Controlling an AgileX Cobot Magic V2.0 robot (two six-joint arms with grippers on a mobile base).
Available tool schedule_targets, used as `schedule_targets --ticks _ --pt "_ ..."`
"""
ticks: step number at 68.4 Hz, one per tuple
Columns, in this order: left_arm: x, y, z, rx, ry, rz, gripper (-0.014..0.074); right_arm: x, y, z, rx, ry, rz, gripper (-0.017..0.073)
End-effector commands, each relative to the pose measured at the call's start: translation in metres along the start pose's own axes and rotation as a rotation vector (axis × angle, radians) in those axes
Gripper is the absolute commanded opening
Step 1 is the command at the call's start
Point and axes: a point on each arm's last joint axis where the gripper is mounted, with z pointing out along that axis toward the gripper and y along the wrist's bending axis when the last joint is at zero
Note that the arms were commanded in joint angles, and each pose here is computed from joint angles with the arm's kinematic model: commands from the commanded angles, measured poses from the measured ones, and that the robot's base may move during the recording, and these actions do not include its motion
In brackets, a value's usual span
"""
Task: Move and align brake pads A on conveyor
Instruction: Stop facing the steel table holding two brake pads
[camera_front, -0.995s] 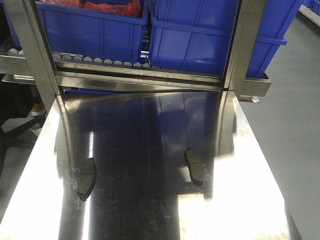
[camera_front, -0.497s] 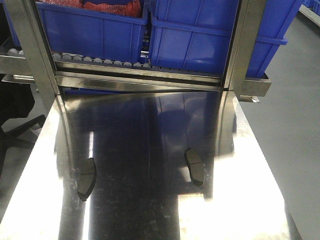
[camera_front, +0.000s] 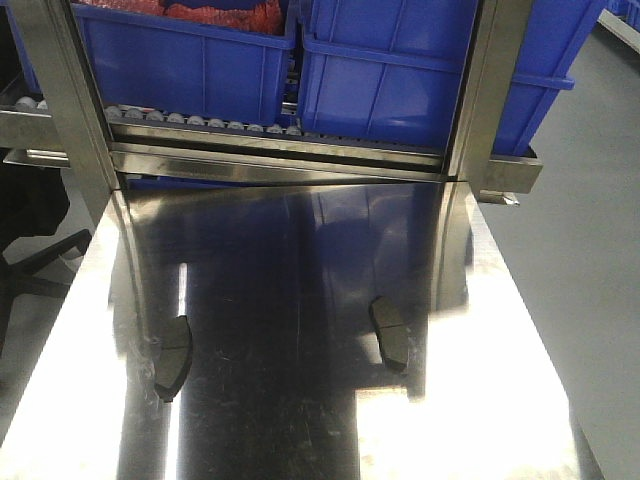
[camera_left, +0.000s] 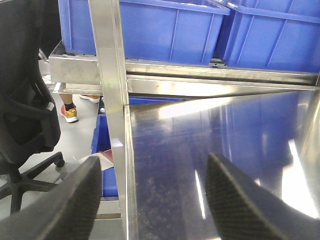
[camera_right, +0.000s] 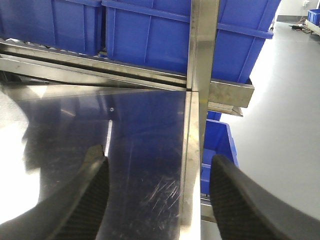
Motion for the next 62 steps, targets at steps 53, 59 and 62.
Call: schedule_targets --ticks 53,59,62 --pt "-0.0141 -0.0011 -0.0022 0.012 -0.087 -0.004 0.0429 -0.0135 -0.0013 -0.0021 0.018 -0.081 -0.002 0.0423" --pt "-0.0141 -0.0011 -0.0022 0.012 -0.087 -0.004 0.0429 -0.0135 -0.0013 -0.0021 0.018 -0.081 -0.002 0.0423" --pt "-0.0141 -0.0011 -0.0022 0.012 -0.087 -0.004 0.0429 -0.0135 -0.0013 -0.0021 0.018 -0.081 -0.002 0.0423"
